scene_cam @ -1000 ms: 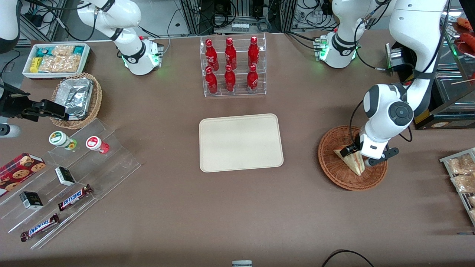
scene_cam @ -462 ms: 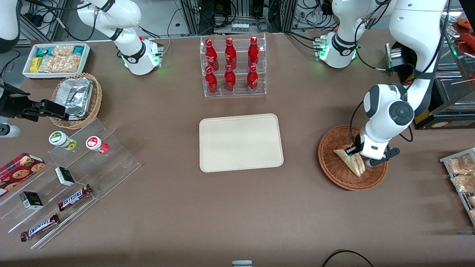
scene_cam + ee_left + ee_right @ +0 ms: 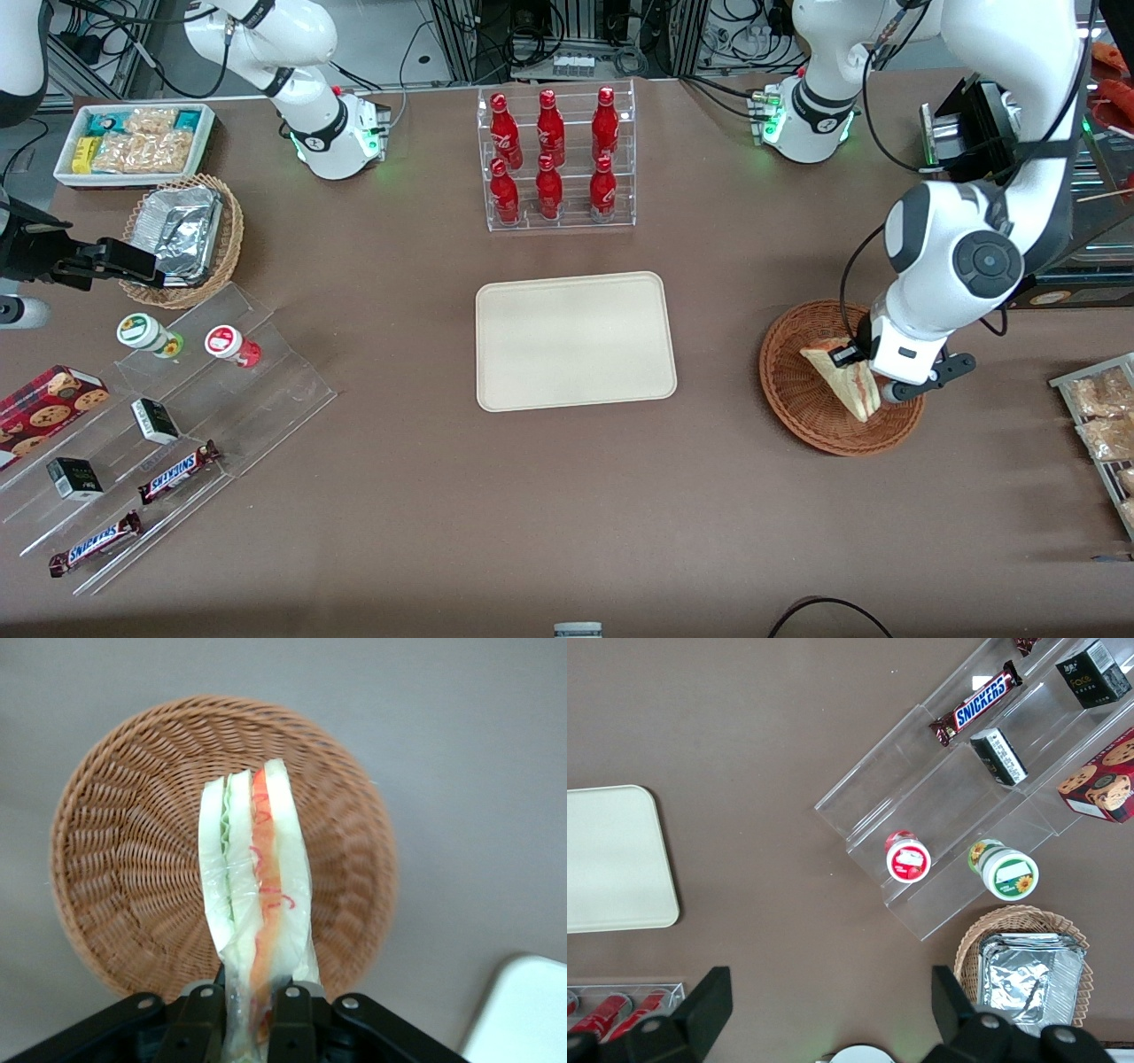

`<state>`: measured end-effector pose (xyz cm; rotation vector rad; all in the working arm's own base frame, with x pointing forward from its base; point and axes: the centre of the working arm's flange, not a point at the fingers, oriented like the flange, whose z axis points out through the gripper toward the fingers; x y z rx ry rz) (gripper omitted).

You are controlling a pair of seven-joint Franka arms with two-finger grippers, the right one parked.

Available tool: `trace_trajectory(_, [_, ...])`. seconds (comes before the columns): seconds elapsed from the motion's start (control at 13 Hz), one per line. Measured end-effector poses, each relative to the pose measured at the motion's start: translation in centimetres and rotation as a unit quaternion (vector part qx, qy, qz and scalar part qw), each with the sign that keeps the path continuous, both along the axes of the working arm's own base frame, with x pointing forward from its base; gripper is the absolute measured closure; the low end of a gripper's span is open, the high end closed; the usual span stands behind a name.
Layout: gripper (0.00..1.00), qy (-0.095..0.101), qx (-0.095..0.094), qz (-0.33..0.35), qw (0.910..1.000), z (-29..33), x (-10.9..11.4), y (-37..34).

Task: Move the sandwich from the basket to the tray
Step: 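Close the left gripper on the sandwich and lift it, then carry the held sandwich with the left gripper over the cream tray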

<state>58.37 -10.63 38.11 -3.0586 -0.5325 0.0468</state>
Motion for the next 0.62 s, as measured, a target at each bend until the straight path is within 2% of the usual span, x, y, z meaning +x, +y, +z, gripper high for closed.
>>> trace_trajectory(0.23, [0.82,-0.006,0.003,-0.054,0.9985,5.7,0.1,-7.0])
trace_trajectory(0.46, [0.82,-0.014,-0.001,-0.1,0.9949,6.1,-1.6,-15.2])
trace_trajectory(0.62, [0.85,-0.007,0.0,-0.121,0.9927,4.5,-3.0,-20.7])
